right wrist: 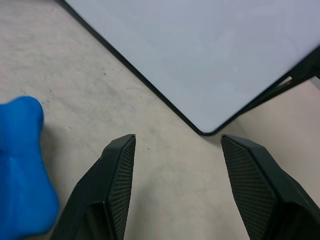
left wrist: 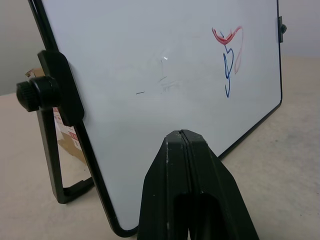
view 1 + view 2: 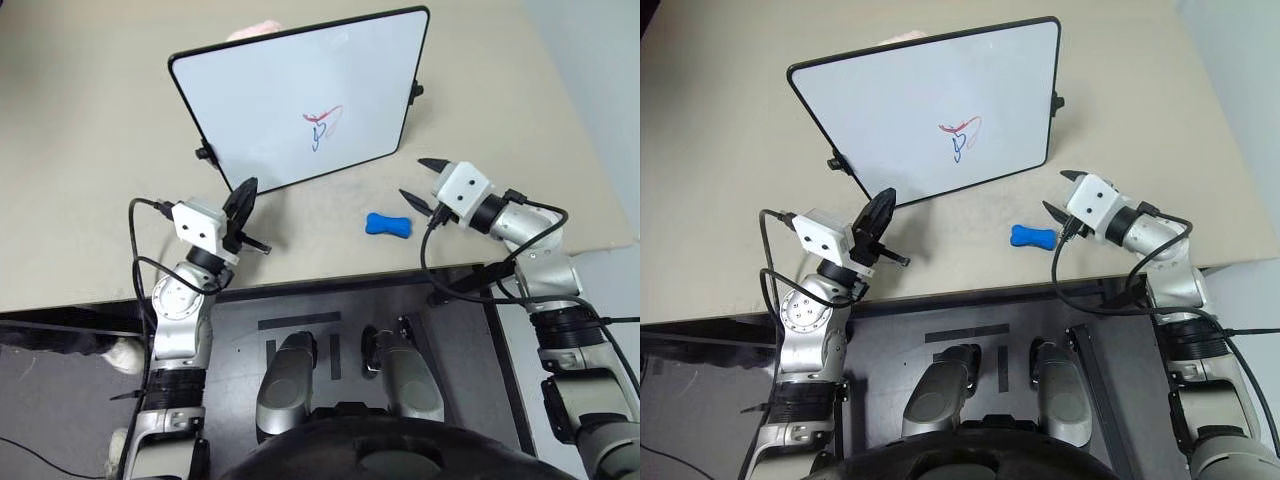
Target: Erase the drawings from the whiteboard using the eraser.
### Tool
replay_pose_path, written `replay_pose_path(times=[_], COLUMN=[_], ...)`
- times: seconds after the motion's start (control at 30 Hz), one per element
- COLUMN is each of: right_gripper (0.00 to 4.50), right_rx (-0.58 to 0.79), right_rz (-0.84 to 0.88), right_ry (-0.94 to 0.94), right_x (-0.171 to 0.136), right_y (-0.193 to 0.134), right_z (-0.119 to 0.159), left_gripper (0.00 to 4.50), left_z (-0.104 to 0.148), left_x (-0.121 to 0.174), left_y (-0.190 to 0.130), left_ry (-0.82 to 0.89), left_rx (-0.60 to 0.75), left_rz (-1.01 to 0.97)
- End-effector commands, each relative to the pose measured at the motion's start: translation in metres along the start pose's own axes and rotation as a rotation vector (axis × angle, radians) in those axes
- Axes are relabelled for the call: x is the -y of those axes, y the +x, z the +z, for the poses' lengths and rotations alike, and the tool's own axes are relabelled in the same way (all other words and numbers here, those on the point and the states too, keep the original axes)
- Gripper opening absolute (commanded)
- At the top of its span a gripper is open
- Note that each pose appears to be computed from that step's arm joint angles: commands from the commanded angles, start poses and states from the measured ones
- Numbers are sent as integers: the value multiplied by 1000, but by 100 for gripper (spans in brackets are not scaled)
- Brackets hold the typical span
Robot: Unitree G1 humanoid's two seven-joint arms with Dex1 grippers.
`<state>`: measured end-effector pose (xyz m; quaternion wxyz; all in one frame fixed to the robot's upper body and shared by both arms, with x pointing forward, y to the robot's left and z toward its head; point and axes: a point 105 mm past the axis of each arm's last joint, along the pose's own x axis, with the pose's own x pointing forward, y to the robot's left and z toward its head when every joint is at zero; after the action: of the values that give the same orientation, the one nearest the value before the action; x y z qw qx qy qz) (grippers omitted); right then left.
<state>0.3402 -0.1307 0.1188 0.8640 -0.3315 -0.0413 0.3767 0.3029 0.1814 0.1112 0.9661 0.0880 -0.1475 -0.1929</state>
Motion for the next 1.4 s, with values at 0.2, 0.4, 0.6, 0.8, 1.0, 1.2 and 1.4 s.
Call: replay_pose_path(times=[0.2,0.4,0.6,0.8,1.0,1.2,1.4], right_gripper=[286,286,286,286,286,286,286], right_rx=[65,74,81,73,34,27,11], right_rz=[-12,23,148,340,428,466,469], right_ry=[-30,-49,29,160,206,215,214], right_x=[10,15,6,-21,-40,-48,-50], right_y=[6,2,-12,-28,-31,-25,-15], right_z=[15,21,27,33,28,26,19], left_gripper=[0,0,0,0,0,0,0], left_z=[17,16,14,12,10,9,9], left_x=[-6,-2,5,7,12,15,17], left_y=[7,10,11,7,3,-1,-3], left_ry=[35,29,16,2,-12,-20,-24], left_rx=[61,68,72,65,57,51,48], left_rz=[12,9,7,3,-7,-1,10])
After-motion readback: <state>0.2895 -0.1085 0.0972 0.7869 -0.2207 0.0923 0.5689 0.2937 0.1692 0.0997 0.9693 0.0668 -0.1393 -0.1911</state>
